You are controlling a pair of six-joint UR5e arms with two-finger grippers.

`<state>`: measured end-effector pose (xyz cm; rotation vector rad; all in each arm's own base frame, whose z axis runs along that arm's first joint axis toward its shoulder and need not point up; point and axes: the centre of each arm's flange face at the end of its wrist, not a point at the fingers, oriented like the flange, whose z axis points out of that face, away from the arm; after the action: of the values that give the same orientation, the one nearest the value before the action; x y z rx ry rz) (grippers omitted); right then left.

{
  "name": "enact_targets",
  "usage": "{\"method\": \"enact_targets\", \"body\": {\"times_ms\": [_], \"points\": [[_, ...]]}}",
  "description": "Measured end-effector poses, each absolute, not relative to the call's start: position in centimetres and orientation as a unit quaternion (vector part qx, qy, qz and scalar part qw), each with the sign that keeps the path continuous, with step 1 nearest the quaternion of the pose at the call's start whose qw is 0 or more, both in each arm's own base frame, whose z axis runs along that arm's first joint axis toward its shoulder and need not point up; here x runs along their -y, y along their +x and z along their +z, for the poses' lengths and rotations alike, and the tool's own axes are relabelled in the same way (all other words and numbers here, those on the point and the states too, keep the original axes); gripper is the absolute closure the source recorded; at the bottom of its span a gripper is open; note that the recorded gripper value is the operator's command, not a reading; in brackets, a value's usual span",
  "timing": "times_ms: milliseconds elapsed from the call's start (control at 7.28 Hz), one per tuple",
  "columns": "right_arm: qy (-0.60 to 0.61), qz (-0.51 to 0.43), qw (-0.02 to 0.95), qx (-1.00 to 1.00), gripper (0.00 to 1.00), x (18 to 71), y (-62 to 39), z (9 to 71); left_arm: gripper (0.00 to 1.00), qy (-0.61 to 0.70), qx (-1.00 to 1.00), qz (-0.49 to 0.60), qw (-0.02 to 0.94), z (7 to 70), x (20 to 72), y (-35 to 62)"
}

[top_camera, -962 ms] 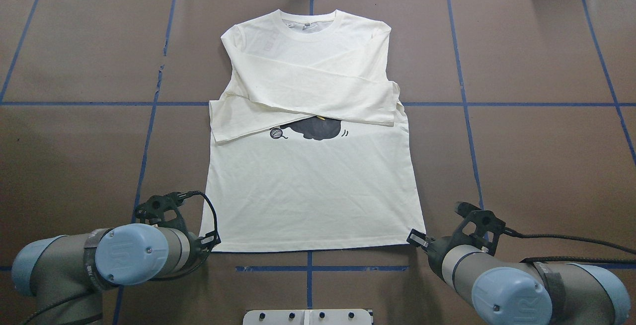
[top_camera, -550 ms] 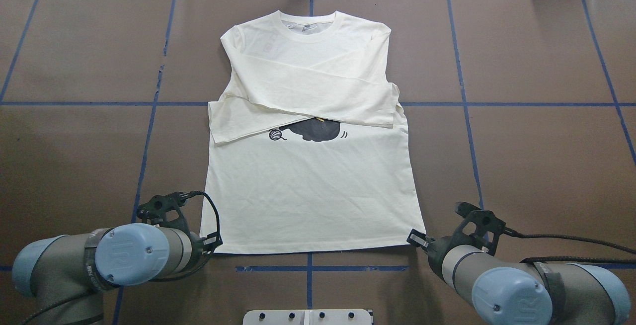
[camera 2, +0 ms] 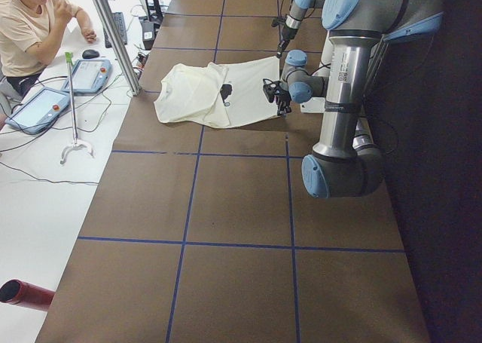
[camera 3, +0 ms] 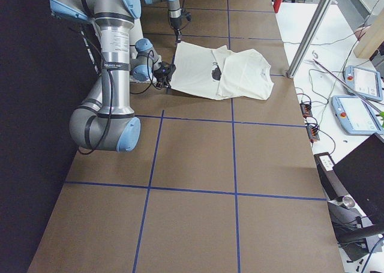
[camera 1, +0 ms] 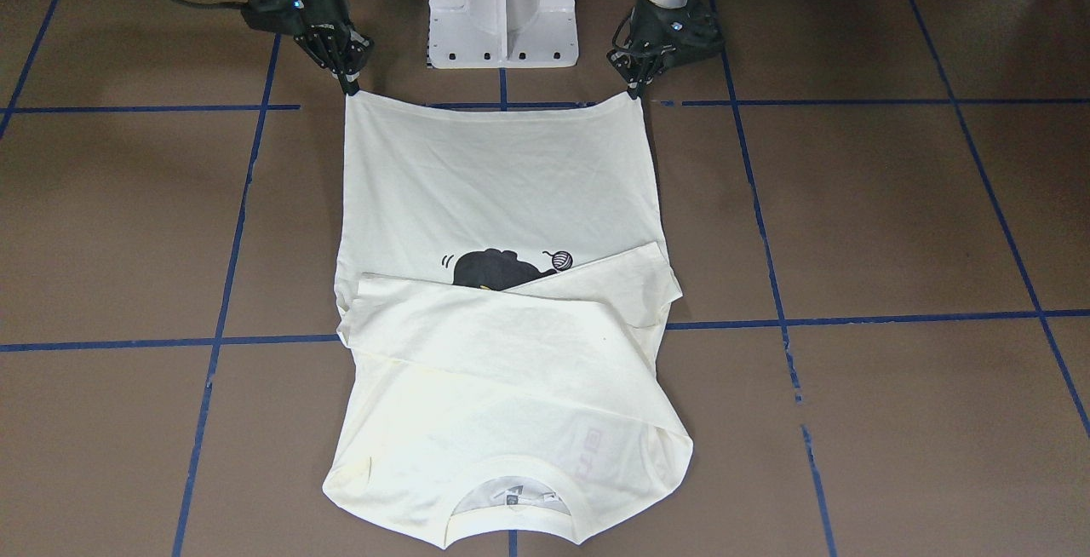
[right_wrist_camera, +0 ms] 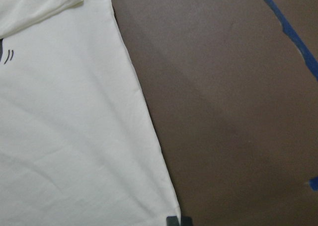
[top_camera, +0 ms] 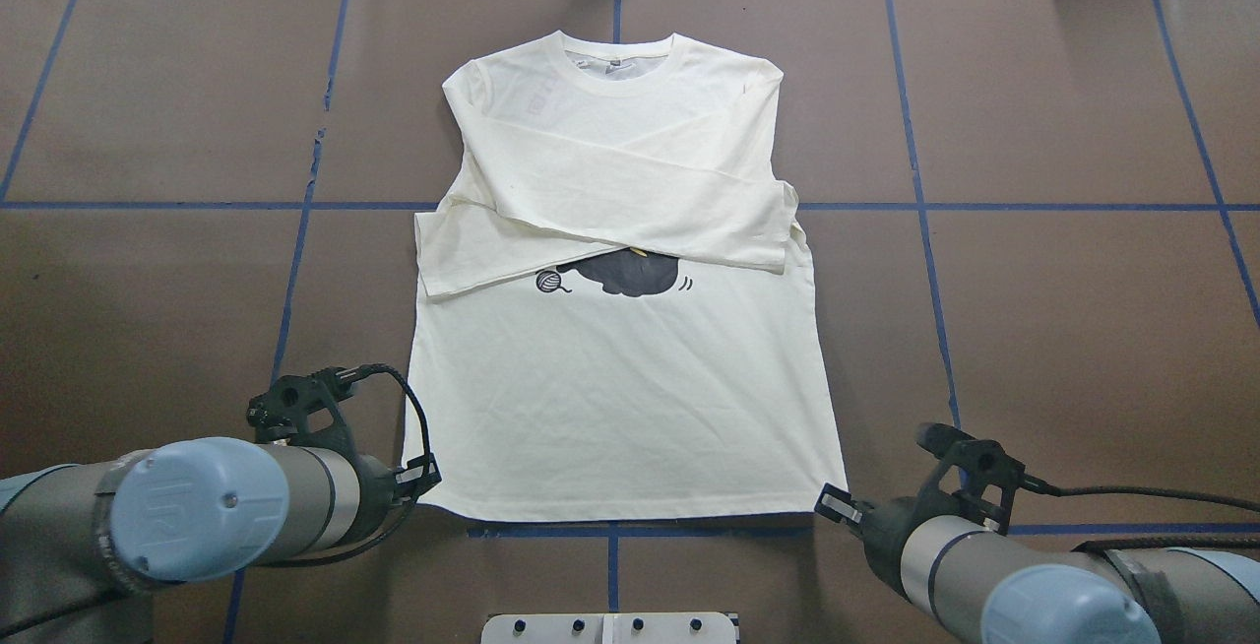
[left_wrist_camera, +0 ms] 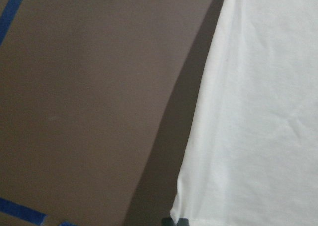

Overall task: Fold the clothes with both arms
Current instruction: 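Lift the hem with both grippers and fold it toward the collar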

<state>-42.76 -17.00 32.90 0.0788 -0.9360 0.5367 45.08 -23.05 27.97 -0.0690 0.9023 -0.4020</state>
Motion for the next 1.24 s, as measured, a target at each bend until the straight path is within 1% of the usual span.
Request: {"method": "enact_targets", "body": {"times_ms": [275,412,687,825,962,1099,1237], "points": [[0.014,0.23,0.857,0.461,1.0,14.0,-39.9,31.2,1.0,-0.065,-0.446,-0.187,0.873,25.0,21.1,42.1],[0.011,0.229,0.856,0.464,1.0,13.7,-39.2,30.8,1.0,-0.074,-0.452,-0.182,0.87,24.2,20.4,41.6],[0.02,0.248,0.845,0.474,1.0,15.6,-38.4,29.8,1.0,-0.077,-0.474,-0.175,0.86,22.0,20.1,41.8],[0.033,0.259,0.837,0.481,1.0,17.5,-38.5,29.1,1.0,-0.068,-0.476,-0.182,0.858,21.6,21.1,42.2],[0.05,0.262,0.831,0.488,1.0,20.5,-39.2,28.1,1.0,-0.045,-0.477,-0.192,0.856,21.3,23.8,42.6],[0.062,0.263,0.833,0.483,1.0,25.1,-40.4,27.4,1.0,-0.001,-0.47,-0.192,0.861,21.2,28.2,44.0],[0.069,0.26,0.842,0.467,1.0,31.1,-41.7,27.1,1.0,0.04,-0.46,-0.197,0.865,21.2,33.6,45.4]]}}
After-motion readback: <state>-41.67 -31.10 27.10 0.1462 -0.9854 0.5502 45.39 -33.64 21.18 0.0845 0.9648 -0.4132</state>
